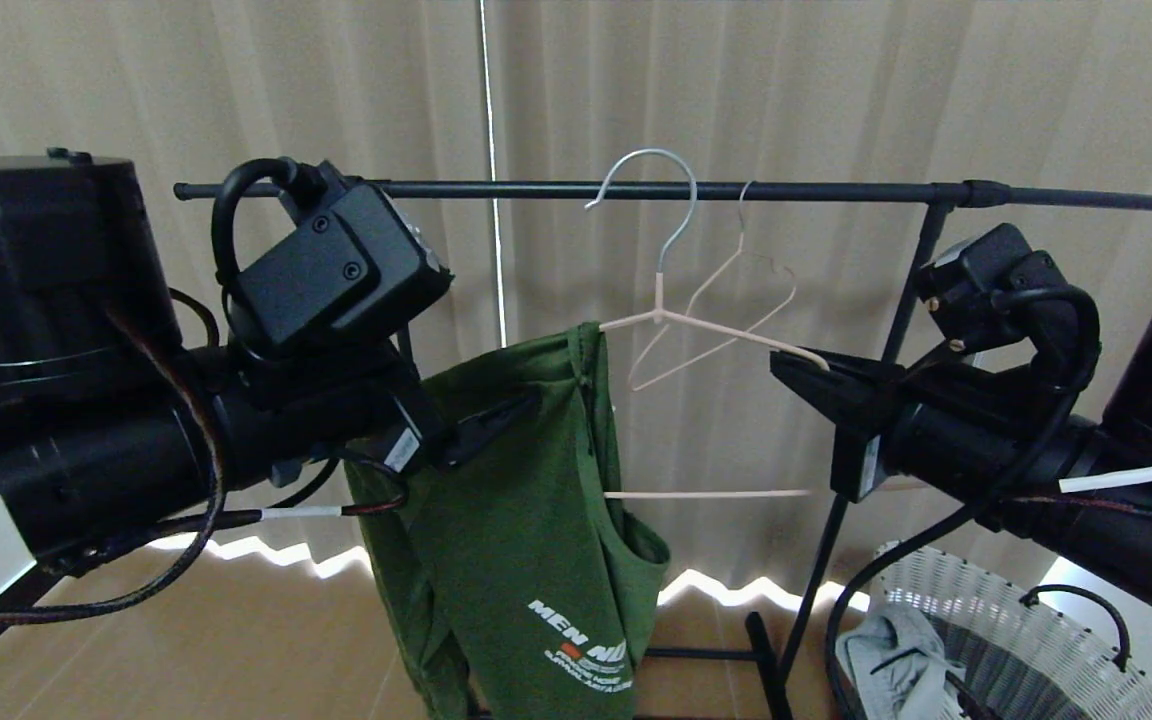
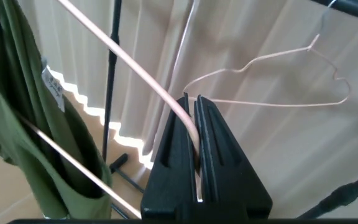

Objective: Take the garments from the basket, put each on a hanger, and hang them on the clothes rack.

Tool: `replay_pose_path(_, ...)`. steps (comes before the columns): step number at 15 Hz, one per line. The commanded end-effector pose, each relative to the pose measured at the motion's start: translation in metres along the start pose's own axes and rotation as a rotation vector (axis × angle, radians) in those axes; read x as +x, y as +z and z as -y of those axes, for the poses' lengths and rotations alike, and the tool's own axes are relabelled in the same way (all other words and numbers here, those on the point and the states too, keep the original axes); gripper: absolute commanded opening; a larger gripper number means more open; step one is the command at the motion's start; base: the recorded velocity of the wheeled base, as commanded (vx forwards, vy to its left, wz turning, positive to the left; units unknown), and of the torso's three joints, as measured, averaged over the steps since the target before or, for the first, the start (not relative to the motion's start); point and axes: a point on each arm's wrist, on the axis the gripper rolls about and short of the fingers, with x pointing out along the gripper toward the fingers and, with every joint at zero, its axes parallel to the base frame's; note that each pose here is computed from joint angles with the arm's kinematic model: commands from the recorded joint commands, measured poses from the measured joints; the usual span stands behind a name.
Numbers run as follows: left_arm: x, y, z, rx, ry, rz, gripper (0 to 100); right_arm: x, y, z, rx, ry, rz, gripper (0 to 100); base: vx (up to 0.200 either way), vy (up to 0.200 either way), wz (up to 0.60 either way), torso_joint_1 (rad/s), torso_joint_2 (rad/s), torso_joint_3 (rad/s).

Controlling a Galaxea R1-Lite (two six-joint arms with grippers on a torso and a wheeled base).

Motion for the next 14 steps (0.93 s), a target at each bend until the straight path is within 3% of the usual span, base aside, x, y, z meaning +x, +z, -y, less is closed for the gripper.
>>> replay_pose_path(1, 0.007, -0.003, 0.002, -0.002, -0.012, -0.015, 100, -0.001, -0.002, -0.004, -0.003, 0.014, -0.007, 0, 0.0, 0.0, 0.0, 0.0, 0.0, 0.0)
replay_pose_path(6, 0.01, -0.005, 0.004, -0.005, -0.025, -0.016, 100, -0.01, -0.003, -0.014, -0.008, 0.105, 0.006, 0, 0.0, 0.0, 0.0, 0.0, 0.0, 0.0)
replay_pose_path(9, 0.008, -0.005, 0.004, -0.005, -0.025, -0.014, 100, -0.011, -0.003, -0.014, -0.004, 0.104, 0.032, 0, 0.0, 0.0, 0.0, 0.0, 0.0, 0.0)
replay_pose_path(10, 0.008, -0.006, 0.004, -0.005, -0.028, -0.015, 0, -0.011, -0.003, -0.014, -0.004, 0.103, 0.037, 0, 0.0, 0.0, 0.0, 0.0, 0.0, 0.0)
replay_pose_path(14, 0.008, -0.006, 0.006, -0.007, -0.059, 0.001, 0, -0.012, -0.004, -0.014, -0.004, 0.105, 0.037, 0, 0.0, 0.0, 0.0, 0.0, 0.0, 0.0)
